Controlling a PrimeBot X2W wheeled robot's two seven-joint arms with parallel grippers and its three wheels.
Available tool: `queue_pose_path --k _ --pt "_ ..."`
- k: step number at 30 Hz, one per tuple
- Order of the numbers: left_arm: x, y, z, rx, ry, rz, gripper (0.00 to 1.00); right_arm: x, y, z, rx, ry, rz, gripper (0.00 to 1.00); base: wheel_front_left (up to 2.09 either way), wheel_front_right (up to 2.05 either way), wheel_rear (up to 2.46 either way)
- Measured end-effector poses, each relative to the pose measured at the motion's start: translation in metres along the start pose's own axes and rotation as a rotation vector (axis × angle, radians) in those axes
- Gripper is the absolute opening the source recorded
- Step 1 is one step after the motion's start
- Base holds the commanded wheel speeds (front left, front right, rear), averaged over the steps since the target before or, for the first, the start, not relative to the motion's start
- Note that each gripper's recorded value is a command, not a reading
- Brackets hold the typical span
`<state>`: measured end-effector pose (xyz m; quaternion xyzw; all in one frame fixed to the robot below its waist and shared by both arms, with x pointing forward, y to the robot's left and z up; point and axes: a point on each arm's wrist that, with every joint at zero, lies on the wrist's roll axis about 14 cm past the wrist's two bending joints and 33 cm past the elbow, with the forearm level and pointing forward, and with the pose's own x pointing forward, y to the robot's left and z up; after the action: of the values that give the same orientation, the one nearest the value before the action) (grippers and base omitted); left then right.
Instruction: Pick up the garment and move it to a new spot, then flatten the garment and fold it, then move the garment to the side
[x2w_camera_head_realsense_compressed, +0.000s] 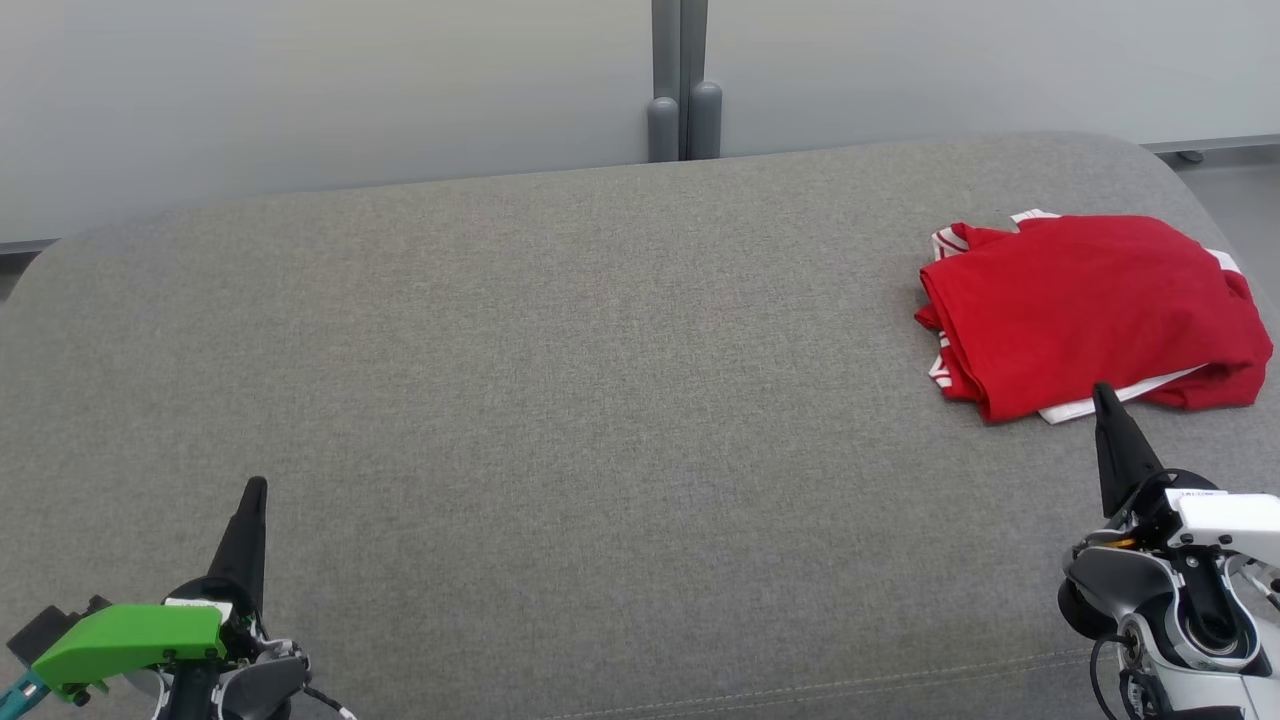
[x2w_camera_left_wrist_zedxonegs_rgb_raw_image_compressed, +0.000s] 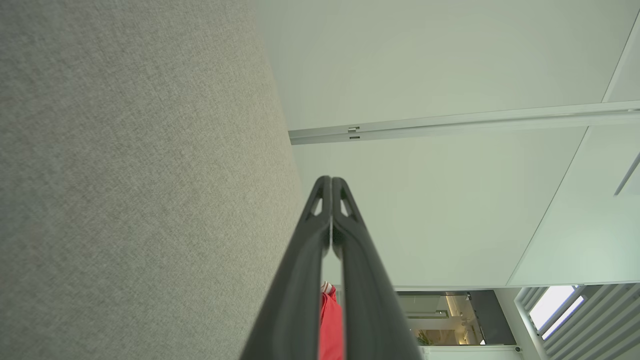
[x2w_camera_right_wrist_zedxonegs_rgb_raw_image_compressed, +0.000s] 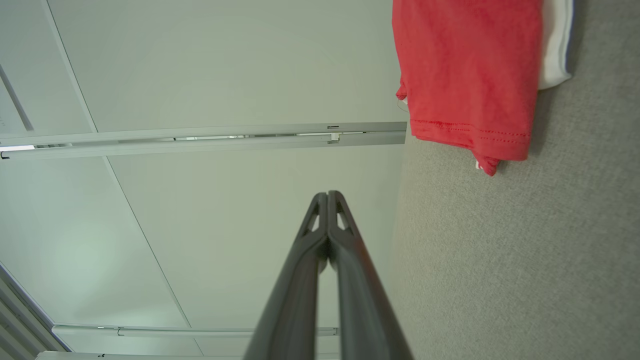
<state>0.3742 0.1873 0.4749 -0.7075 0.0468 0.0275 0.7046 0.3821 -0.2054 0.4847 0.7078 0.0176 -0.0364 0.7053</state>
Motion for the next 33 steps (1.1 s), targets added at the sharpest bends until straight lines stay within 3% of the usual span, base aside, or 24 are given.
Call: queue_pose_path --k 33 --pt "0.0002 0.0003 0.0003 -0.001 -0.001 0.001 0.00 0.0001 0.0013 0.0003 0.000 -0.001 0.004 0.00 0.00 0.00 0.00"
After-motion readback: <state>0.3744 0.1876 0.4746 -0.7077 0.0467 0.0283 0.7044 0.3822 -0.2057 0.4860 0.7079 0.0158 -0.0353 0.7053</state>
